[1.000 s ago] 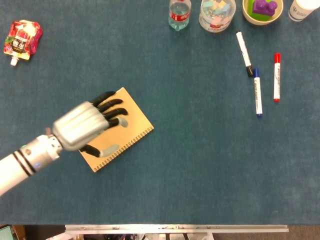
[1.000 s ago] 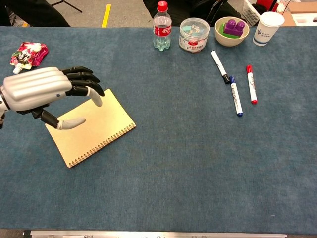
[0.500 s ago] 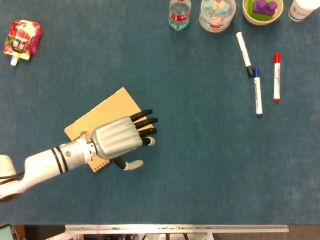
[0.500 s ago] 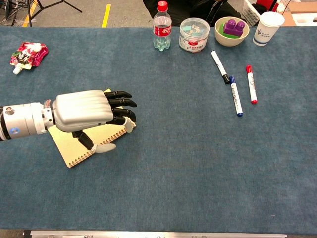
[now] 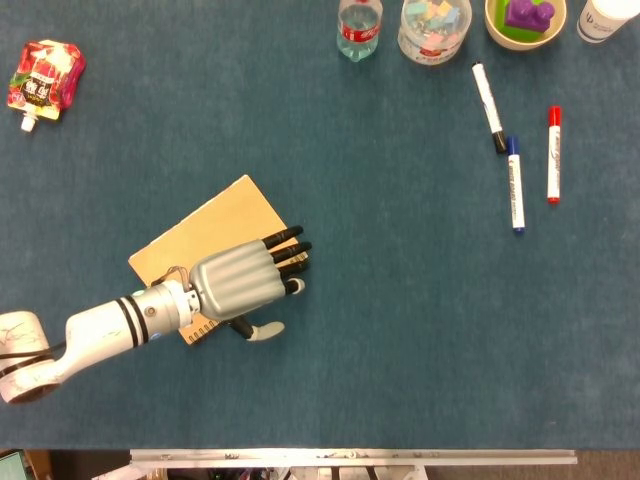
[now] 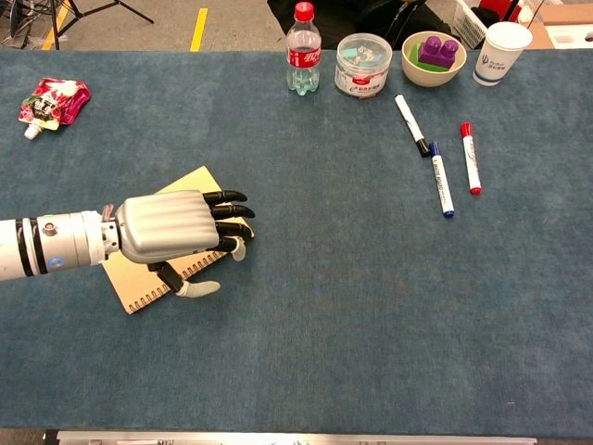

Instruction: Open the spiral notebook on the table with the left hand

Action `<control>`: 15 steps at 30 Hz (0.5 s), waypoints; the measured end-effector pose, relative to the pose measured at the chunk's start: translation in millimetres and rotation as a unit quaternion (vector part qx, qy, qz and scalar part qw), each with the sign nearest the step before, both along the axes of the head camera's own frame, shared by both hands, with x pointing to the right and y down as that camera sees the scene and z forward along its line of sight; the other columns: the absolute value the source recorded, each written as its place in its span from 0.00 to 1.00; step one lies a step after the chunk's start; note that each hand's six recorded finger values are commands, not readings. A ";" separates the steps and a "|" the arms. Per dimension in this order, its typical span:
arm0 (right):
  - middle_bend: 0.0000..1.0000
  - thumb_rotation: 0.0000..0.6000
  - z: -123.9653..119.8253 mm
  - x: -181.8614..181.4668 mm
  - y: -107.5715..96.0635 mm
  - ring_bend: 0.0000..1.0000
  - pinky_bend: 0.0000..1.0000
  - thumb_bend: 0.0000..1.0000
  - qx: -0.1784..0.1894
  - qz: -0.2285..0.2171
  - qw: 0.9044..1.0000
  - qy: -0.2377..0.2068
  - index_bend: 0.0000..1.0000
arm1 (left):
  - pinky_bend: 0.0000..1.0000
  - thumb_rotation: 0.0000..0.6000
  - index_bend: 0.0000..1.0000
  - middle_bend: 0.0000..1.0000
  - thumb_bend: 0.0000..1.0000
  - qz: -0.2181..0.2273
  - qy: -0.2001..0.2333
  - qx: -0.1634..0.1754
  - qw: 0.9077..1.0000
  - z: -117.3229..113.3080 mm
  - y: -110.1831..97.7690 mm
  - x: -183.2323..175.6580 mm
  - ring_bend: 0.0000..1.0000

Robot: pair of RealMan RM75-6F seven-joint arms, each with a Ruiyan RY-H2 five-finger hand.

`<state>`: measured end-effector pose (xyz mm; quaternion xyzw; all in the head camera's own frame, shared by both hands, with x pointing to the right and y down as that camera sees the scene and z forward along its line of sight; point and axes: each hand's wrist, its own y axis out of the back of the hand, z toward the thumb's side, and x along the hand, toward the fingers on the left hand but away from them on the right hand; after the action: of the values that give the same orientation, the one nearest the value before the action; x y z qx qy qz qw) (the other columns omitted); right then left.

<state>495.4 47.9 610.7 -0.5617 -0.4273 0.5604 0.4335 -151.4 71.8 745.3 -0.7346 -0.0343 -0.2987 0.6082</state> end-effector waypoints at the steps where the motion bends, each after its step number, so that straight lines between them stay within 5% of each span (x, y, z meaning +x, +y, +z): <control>1: 0.29 1.00 0.0 0.1 0.2 0.22 0.31 0.39 0.000 0.000 1.000 0.000 0.35 | 0.05 0.12 0.30 0.22 0.36 0.000 -0.002 0.001 1.000 1.5 0.7 -1.1 0.07; 15: 0.29 1.00 -1.5 3.7 3.7 0.22 0.31 0.39 0.001 0.005 1.000 0.001 0.35 | 0.04 0.12 0.31 0.22 0.36 0.017 -0.011 0.029 0.999 11.8 1.9 -0.3 0.07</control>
<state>499.1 51.6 609.2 -0.5585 -0.4302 0.5630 0.4314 -151.8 73.6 757.1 -0.7129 -0.0448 -0.2967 0.6339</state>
